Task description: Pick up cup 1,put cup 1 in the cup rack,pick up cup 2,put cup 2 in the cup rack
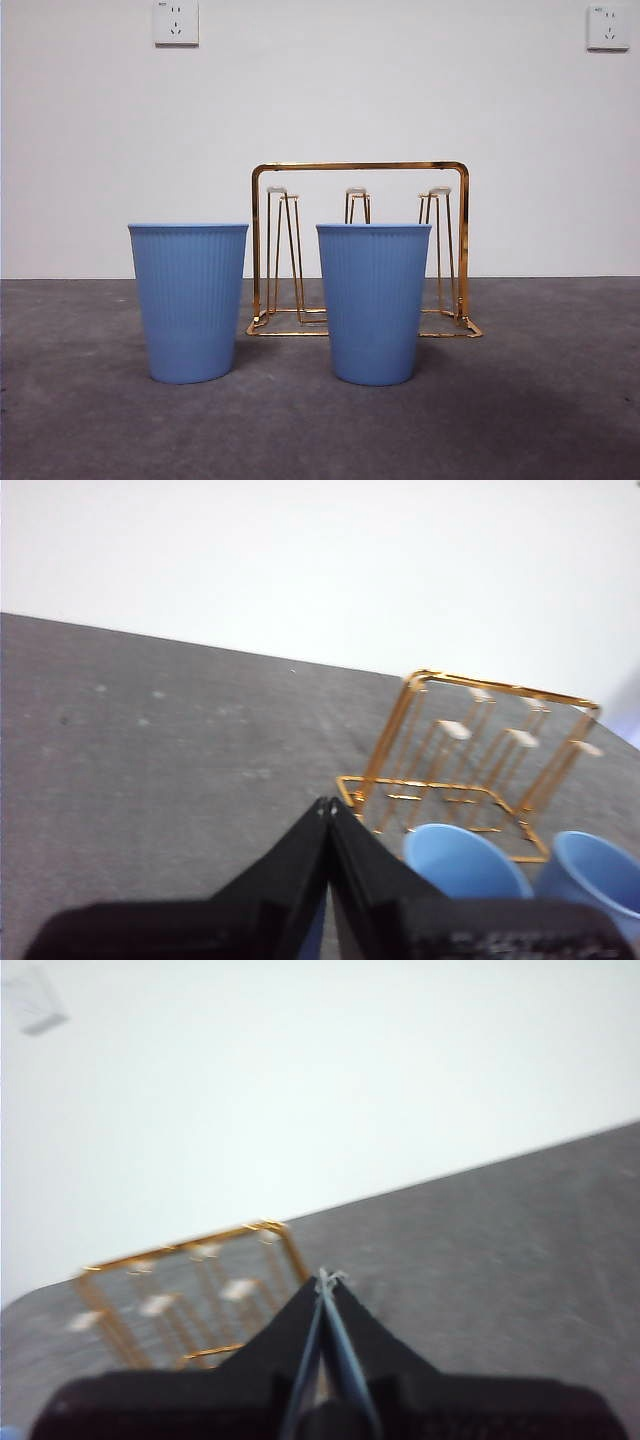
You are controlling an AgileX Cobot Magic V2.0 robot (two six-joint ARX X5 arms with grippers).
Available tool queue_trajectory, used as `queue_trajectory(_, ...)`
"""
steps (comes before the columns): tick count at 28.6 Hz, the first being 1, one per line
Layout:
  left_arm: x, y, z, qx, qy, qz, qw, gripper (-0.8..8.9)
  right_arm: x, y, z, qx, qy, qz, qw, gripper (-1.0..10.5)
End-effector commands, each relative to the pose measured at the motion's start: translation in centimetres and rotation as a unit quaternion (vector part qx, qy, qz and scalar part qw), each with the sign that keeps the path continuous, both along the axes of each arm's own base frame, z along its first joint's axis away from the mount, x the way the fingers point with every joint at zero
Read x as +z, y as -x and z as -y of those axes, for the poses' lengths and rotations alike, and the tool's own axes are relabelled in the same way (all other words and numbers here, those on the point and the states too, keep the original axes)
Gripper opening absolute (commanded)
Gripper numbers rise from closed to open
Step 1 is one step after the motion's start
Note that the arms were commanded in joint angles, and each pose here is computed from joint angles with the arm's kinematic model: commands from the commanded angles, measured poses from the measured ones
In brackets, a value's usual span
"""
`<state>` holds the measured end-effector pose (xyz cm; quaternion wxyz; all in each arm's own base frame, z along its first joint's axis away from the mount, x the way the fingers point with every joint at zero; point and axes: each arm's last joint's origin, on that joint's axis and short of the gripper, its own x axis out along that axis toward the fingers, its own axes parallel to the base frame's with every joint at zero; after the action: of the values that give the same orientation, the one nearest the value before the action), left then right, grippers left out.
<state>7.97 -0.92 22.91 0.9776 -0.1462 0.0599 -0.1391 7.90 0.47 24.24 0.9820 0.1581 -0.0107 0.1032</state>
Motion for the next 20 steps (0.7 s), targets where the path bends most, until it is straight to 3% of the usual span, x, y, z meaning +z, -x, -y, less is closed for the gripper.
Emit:
queue_trajectory(1, 2.1, 0.6, 0.1, -0.019, 0.005, -0.011, 1.000, -0.06, 2.3, 0.5, -0.1, 0.022, 0.003, -0.020, 1.000, -0.1)
queue_trajectory(8, 6.7, 1.2, 0.4, -0.089, -0.013, -0.067, 0.994, -0.06, 7.7, 1.3, -0.5, 0.084, 0.076, -0.111, 0.987, -0.1)
queue_trajectory(14, 9.6, 1.2, 0.6, -0.122, -0.049, -0.129, 0.983, -0.06, 11.5, 1.3, -0.6, 0.130, 0.115, -0.199, 0.965, -0.1)
queue_trajectory(20, 11.5, 1.0, 0.7, -0.159, -0.071, -0.180, 0.968, -0.06, 13.4, 0.7, -0.6, 0.166, 0.146, -0.289, 0.932, -0.1)
